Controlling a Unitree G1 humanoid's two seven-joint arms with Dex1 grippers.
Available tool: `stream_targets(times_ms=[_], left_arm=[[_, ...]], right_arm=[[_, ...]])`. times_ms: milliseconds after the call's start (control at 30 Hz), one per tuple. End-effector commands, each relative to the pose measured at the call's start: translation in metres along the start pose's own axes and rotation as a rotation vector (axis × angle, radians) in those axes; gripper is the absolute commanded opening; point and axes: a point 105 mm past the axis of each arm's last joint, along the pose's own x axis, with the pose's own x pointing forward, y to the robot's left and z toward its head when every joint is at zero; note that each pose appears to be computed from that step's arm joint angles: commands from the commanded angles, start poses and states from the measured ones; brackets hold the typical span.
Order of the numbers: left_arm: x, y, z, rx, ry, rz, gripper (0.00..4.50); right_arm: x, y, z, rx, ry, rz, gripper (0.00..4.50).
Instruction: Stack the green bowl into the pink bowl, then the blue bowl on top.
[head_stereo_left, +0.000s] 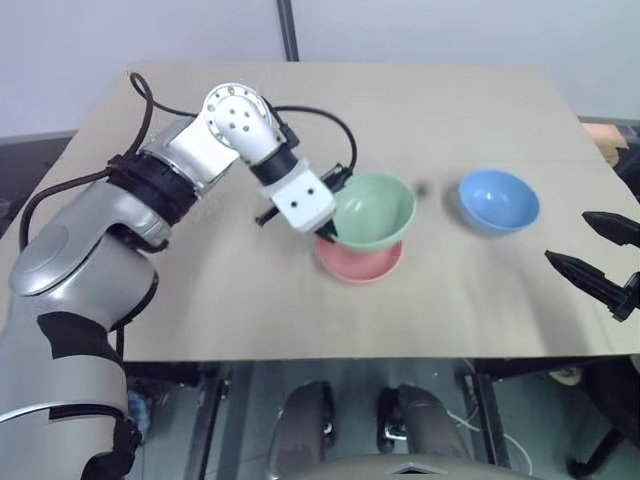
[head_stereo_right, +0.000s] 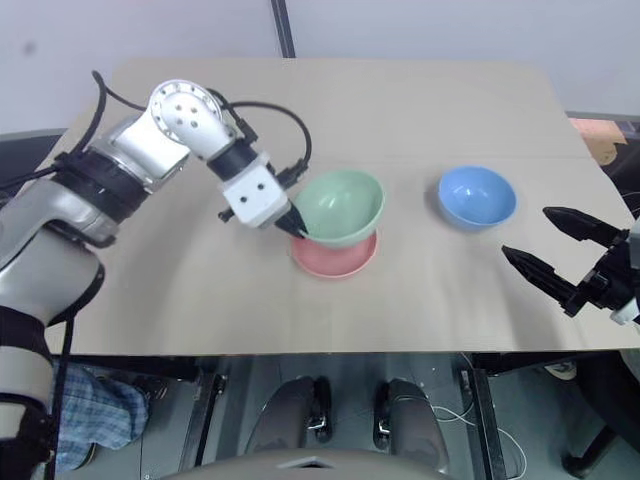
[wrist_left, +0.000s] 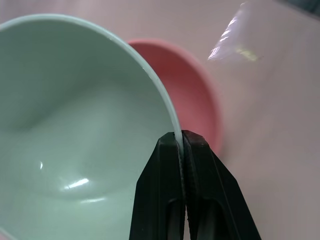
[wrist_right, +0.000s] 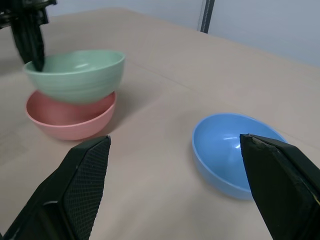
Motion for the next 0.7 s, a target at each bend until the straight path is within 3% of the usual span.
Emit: stream_targets(times_ms=[33,233,333,367,400,467,633,700], left_arm=[[-0.007,0.006,0.015,0.061,-0.027,0.007,0.02],[-0.006,0.009,0.017,0.076,-0.044,0.014,0.02],[-0.007,0.014,0.016,0.081,-0.041,0.034,0.8],[-0.007,0.015,0.014,0.081,-0.034,0.033,1.21],[-0.008,0.015,0.014,0.08,-0.032,0.037,2.15],[-0.008,0.016,0.013,0.078,-0.03,0.041,2.38],[-0.018,0.025,0.009,0.038,-0.033,0.124,4.44],[-0.025,0.034,0.011,0.019,-0.076,0.209,4.44]], right_arm=[[-0.002,-0.001,0.009,-0.046,-0.028,-0.012,4.5],[-0.002,-0.001,0.01,-0.048,-0.031,-0.015,4.5],[-0.002,0.0,0.009,-0.048,-0.031,-0.015,4.5],[-0.002,0.0,0.009,-0.047,-0.032,-0.015,4.5],[-0.002,0.0,0.009,-0.047,-0.031,-0.015,4.5],[-0.002,0.0,0.009,-0.046,-0.031,-0.014,4.5],[0.001,-0.001,0.008,-0.045,-0.032,-0.007,4.5],[0.003,-0.001,0.008,-0.044,-0.032,-0.003,4.5]])
